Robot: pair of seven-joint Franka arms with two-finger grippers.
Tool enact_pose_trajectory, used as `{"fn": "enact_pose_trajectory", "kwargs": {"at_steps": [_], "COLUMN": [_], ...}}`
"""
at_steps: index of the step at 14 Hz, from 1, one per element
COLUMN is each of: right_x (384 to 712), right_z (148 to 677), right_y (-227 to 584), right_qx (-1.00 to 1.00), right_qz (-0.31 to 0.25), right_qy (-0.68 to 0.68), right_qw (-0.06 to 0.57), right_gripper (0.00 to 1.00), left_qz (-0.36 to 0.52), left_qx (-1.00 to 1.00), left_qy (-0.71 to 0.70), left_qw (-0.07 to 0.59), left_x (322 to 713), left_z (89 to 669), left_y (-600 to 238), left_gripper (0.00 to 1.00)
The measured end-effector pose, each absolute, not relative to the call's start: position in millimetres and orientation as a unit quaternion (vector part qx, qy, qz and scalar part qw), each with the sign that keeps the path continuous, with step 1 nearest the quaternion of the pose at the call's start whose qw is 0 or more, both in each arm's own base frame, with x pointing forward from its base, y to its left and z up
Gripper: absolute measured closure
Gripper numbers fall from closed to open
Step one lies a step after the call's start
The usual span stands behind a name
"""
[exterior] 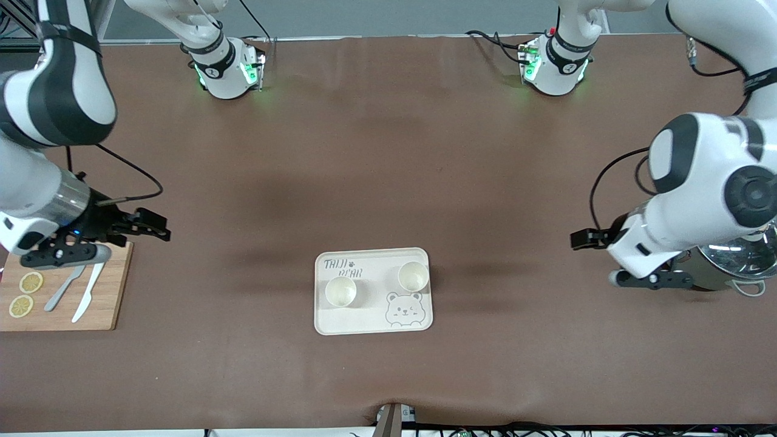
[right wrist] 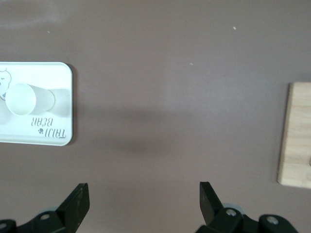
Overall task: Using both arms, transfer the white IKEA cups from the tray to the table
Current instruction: 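Move the right gripper toward one cup while the left gripper reaches the other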
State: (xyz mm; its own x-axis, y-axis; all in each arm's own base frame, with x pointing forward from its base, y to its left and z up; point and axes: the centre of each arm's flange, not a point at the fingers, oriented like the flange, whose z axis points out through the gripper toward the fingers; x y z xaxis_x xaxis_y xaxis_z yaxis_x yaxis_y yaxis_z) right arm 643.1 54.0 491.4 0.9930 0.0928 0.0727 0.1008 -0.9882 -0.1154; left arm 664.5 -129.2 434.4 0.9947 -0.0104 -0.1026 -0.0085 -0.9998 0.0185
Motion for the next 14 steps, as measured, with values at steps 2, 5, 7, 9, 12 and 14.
{"fn": "enact_pose_trajectory", "kwargs": {"at_steps": [2, 5, 7, 9, 12, 14], "right_x": [653, 663, 667, 670, 671, 671], "right_z": [479, 454, 436, 418, 394, 373], "right_y": [73, 105, 138, 168, 201, 220], "right_qx": [-0.995, -0.994, -0.994, -0.993, -0.992, -0.991], "right_qz": [-0.055, -0.065, -0.074, -0.085, -0.094, -0.096], "right_qy": [-0.058, -0.055, -0.038, -0.023, 0.000, 0.005], "right_qw": [0.061, 0.066, 0.072, 0.079, 0.089, 0.093], "right_gripper": [0.00, 0.00, 0.00, 0.00, 0.00, 0.00], "left_qz": [-0.053, -0.058, -0.062, -0.056, -0.056, -0.050], "left_qx": [0.999, 0.998, 0.997, 0.997, 0.995, 0.993], "left_qy": [0.010, 0.019, 0.042, 0.060, 0.081, 0.097], "left_qw": [0.006, 0.003, 0.007, 0.015, 0.024, 0.044], "left_x": [663, 656, 650, 648, 646, 648], "left_z": [422, 415, 411, 409, 397, 385], "left_y": [-158, -190, -211, -227, -249, -265], "left_gripper": [0.00, 0.00, 0.00, 0.00, 0.00, 0.00]}}
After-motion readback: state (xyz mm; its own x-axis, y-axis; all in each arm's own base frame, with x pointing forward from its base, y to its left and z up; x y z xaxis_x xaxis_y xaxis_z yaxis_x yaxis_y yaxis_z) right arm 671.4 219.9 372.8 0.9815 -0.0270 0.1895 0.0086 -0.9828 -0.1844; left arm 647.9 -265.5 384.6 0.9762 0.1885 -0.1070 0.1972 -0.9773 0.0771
